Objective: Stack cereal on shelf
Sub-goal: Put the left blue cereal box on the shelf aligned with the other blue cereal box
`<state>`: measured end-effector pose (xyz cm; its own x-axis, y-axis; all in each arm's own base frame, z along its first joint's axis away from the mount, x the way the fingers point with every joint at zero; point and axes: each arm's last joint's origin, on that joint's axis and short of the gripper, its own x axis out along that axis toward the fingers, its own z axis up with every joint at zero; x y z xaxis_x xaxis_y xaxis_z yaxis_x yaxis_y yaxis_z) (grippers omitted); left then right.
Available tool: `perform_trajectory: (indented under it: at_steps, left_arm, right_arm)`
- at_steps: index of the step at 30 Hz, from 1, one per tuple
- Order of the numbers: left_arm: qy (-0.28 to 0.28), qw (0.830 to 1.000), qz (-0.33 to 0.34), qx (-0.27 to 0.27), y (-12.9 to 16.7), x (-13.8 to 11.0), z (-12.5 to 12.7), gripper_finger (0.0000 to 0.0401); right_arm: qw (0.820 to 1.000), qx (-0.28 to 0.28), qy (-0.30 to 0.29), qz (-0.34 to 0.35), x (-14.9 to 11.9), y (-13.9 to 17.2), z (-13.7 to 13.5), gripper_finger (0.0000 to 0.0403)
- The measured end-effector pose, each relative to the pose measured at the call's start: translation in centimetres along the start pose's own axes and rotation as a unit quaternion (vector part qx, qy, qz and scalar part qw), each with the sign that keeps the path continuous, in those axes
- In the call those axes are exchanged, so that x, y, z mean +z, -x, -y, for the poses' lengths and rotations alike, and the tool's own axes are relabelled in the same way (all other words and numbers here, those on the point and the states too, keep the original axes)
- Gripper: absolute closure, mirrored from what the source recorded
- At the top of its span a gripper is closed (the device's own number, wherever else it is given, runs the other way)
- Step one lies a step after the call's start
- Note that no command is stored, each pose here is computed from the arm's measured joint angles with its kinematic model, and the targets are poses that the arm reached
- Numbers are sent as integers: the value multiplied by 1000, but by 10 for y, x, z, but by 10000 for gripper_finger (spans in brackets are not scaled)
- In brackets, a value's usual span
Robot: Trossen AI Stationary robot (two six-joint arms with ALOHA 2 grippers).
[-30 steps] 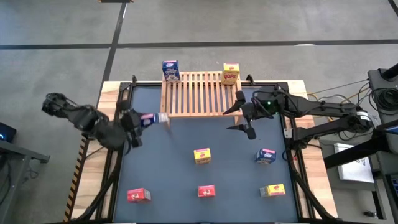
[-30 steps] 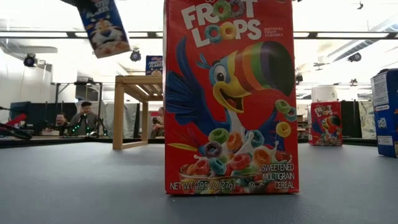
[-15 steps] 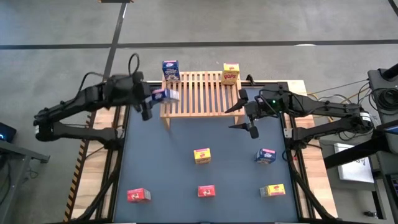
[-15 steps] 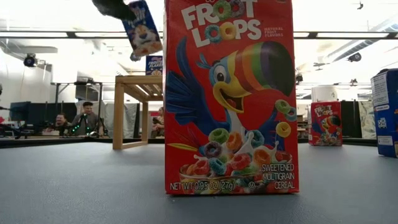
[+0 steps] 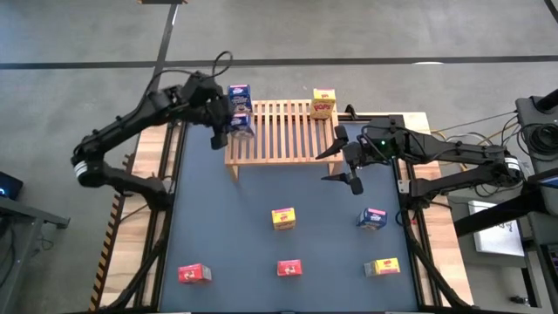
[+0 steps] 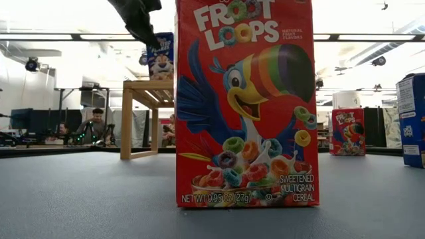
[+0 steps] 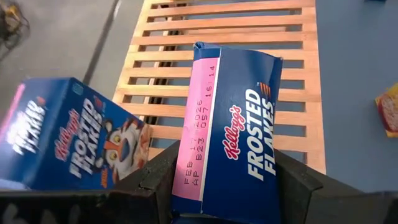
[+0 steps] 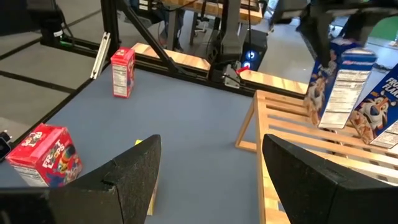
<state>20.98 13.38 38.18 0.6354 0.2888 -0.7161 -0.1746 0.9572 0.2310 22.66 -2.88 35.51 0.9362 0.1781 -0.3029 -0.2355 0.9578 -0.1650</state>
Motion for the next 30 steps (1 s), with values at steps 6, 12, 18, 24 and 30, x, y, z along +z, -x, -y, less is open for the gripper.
perform_trajectory:
  at_steps: [6,12,18,24,30]
  left_arm:
    - [2,999,-49,-20,-2,24,-15,235]
    - [3,994,-99,-38,-21,31,-23,224]
    - [4,993,-109,-39,-31,30,-28,202]
    - [12,995,-99,-25,-22,27,-34,186]
    - [11,996,-88,-18,-9,26,-33,165]
  right_arm:
    - [1000,1,-1,-4,-1,0,0,133]
    - [1000,3,-21,-10,-2,0,-1,133]
    - [1000,7,-21,-23,-4,2,-2,133]
    - [1000,7,-15,-24,-5,2,-2,133]
    - [1000,7,-7,-23,-5,2,-2,133]
